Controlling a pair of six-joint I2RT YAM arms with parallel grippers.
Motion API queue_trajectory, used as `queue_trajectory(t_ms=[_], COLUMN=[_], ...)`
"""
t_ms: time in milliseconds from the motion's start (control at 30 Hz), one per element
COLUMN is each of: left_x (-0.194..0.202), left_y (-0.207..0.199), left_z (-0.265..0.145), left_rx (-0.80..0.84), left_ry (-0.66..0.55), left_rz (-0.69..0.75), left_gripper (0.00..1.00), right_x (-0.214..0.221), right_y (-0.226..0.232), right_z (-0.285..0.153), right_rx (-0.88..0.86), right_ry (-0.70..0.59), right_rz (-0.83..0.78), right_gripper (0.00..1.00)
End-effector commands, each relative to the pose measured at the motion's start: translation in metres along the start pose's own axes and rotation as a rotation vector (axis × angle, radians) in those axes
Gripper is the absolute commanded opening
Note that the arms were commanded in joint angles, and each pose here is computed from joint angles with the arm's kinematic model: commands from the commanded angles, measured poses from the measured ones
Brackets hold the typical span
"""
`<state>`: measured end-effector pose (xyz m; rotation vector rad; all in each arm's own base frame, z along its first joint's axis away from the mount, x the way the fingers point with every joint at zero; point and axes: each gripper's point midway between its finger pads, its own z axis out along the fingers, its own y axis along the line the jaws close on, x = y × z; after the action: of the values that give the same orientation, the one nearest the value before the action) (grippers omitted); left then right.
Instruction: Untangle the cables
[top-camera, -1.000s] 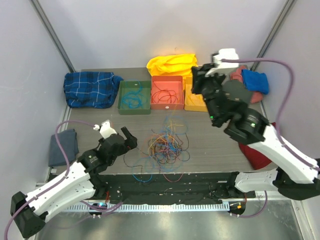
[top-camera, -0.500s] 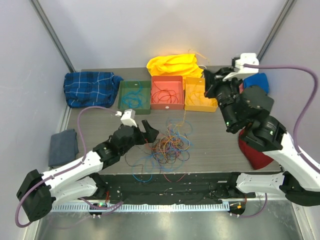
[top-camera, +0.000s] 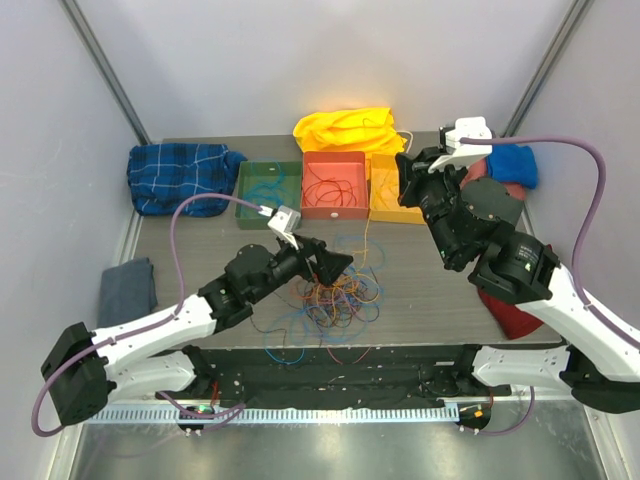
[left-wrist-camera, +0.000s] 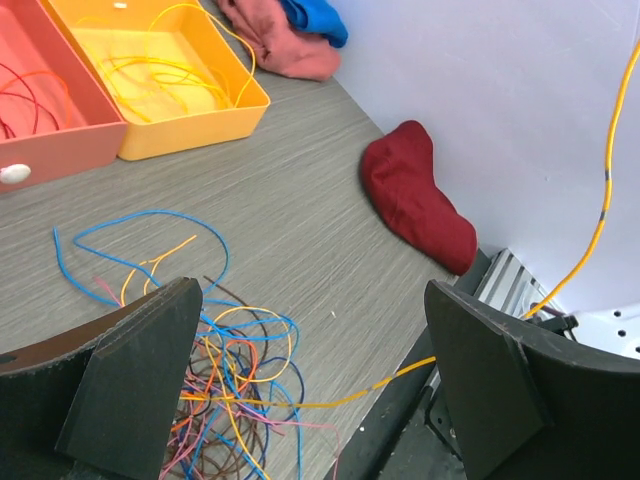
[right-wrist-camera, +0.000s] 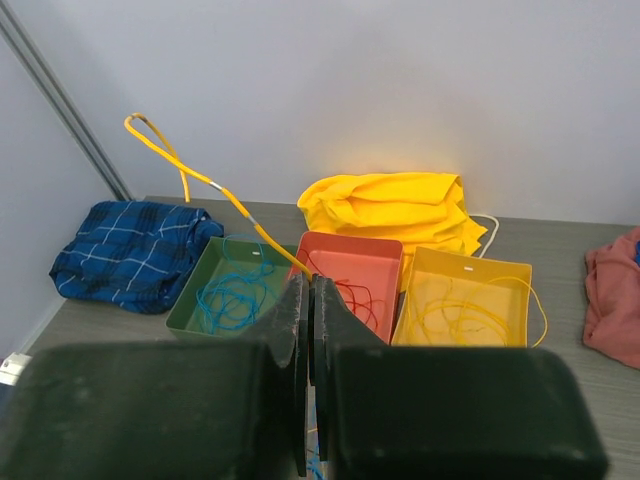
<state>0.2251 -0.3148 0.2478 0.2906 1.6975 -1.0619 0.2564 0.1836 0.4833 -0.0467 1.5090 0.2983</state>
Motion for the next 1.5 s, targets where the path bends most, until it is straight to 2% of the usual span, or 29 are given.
queue_trajectory(t_ms=[0, 167, 200, 267, 467, 533, 733, 933, 967, 1167, 1200, 1300, 1333, 1367, 1400, 1433, 1467], left_x=[-0.009, 0.003, -0.012, 0.01, 0.032, 0.037, 0.048, 0.049, 0.06, 0.058, 0.057, 0.045, 0.042, 0.033, 0.021, 0.011, -0.006], left_y=[-0.012, 0.039, 0.052, 0.076, 0.059, 0.045, 0.008, -0.007, -0.001, -0.003, -0.003, 0.001, 0.003, 0.006, 0.016, 0.017, 0.013], left_z=[-0.003, -0.034, -0.049, -0.065, -0.074, -0.07, -0.053, -0.031, -0.023, 0.017, 0.02, 0.022, 0.02, 0.018, 0.01, 0.006, 0.005], left_rx=[0.059, -0.189, -0.264, -0.337, -0.222, -0.179, -0.048, -0.009, -0.026, -0.069, -0.074, -0.122, -0.137, -0.164, -0.235, -0.263, -0.273], left_ry=[-0.019, -0.029, -0.106, -0.088, -0.028, -0.006, 0.03, 0.025, 0.056, 0.048, 0.044, 0.016, 0.008, -0.012, -0.036, -0.051, -0.079], left_rz=[0.03, -0.012, -0.024, -0.024, 0.033, 0.106, 0.196, 0.216, 0.247, 0.314, 0.315, 0.317, 0.319, 0.318, 0.317, 0.319, 0.318], left_gripper=[1.0, 1.0, 1.0, 1.0, 0.94, 0.95, 0.98, 1.0, 1.0, 0.99, 0.96, 0.68, 0.44, 0.28, 0.06, 0.0, 0.0], right_x=[-0.009, -0.011, -0.011, -0.01, -0.002, 0.0, 0.004, 0.008, 0.007, 0.008, 0.008, 0.01, 0.011, 0.012, 0.017, 0.017, 0.019], right_y=[-0.003, -0.006, -0.005, -0.004, 0.005, 0.008, 0.01, 0.01, 0.01, 0.01, 0.008, 0.003, 0.001, 0.0, -0.001, -0.002, -0.002], right_z=[-0.003, -0.003, -0.003, -0.003, 0.005, 0.007, 0.01, 0.009, 0.009, 0.005, 0.004, 0.0, -0.001, -0.002, -0.002, -0.003, -0.003], right_rx=[-0.001, 0.012, 0.011, 0.006, -0.002, -0.007, -0.003, -0.007, -0.012, -0.028, -0.029, -0.02, -0.016, -0.012, -0.01, -0.01, -0.015], right_ry=[-0.029, -0.037, -0.036, -0.037, -0.024, -0.02, -0.013, -0.01, -0.012, -0.012, -0.011, -0.008, -0.008, -0.007, 0.0, -0.001, 0.003], right_rz=[0.033, 0.023, 0.02, 0.023, 0.009, 0.006, -0.004, -0.004, 0.001, 0.016, 0.018, 0.013, 0.015, 0.014, 0.008, 0.012, 0.011], right_gripper=[0.01, 0.01, 0.01, 0.01, 0.01, 0.01, 0.01, 0.01, 0.01, 0.01, 0.01, 0.01, 0.01, 0.01, 0.01, 0.01, 0.01])
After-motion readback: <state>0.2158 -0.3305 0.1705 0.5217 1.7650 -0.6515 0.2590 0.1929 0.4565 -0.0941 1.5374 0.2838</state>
